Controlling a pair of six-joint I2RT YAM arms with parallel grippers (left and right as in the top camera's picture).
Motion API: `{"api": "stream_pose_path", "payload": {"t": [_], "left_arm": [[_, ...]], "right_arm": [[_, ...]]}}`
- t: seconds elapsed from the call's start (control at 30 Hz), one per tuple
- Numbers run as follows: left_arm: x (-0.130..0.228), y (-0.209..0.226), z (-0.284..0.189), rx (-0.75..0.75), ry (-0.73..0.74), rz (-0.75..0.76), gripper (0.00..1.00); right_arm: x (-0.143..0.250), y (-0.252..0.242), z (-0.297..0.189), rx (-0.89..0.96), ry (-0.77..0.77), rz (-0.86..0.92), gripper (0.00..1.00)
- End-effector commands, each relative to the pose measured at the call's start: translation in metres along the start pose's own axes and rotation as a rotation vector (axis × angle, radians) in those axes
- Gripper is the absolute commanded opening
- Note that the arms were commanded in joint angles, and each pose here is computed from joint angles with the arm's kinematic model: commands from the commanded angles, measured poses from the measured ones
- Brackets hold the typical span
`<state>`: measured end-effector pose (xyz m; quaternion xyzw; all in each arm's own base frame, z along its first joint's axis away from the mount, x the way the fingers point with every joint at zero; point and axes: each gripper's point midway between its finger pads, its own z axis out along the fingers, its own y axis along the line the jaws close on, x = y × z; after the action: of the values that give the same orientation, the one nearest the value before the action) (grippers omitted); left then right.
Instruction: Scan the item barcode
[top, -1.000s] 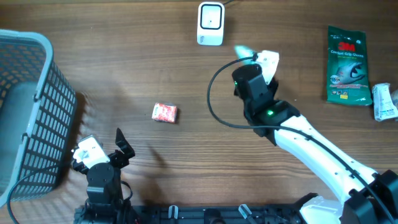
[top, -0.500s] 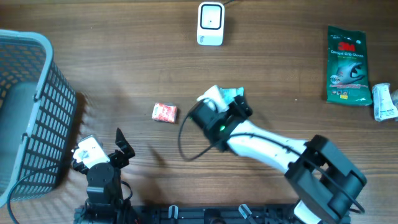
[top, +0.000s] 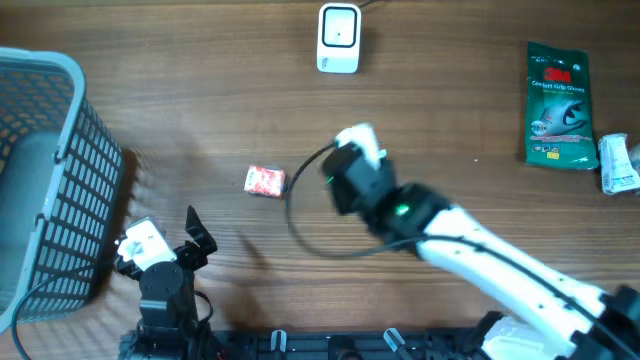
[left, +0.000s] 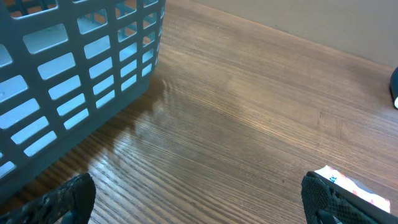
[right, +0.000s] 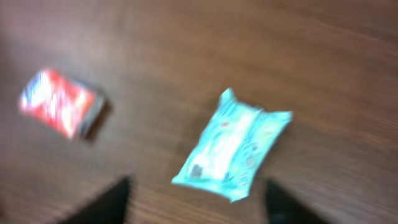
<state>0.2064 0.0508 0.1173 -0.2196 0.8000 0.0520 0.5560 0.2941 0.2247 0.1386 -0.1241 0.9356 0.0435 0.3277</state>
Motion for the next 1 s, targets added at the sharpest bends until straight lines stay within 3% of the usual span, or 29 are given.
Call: {"api": "stream_pose_path", "payload": {"t": [0.0,0.23,0.5,0.63,0.77,0.93,0.97], "left_arm": [[0.002,-0.002,0.001,0.012,0.002,0.021,1.0],[0.002,-0.002,0.001,0.012,0.002,0.021,1.0],[0.002,-0.002,0.001,0.012,0.002,0.021,1.0],[0.002,-0.002,0.001,0.012,0.002,0.021,1.0],[0.002,-0.002,0.001,0.012,0.002,0.021,1.0],[0.002,-0.002,0.001,0.012,0.002,0.021,1.0],[0.002,-0.002,0.001,0.012,0.002,0.021,1.0]], "right_arm": [[0.005,-0.008,0.014,-0.109,0.107,0.155,0.04],[0.027,-0.01,0.067,-0.114,0.218,0.167,0.04],[0.106,-0.023,0.129,-0.011,0.475,0.153,0.04],[0.128,-0.023,0.132,-0.022,0.557,0.113,0.04],[0.099,-0.012,0.103,-0.093,0.526,0.1,0.04],[0.022,-0.01,0.036,-0.151,0.303,0.117,0.07],[0.013,-0.013,0.023,-0.151,0.26,0.127,0.3]]}}
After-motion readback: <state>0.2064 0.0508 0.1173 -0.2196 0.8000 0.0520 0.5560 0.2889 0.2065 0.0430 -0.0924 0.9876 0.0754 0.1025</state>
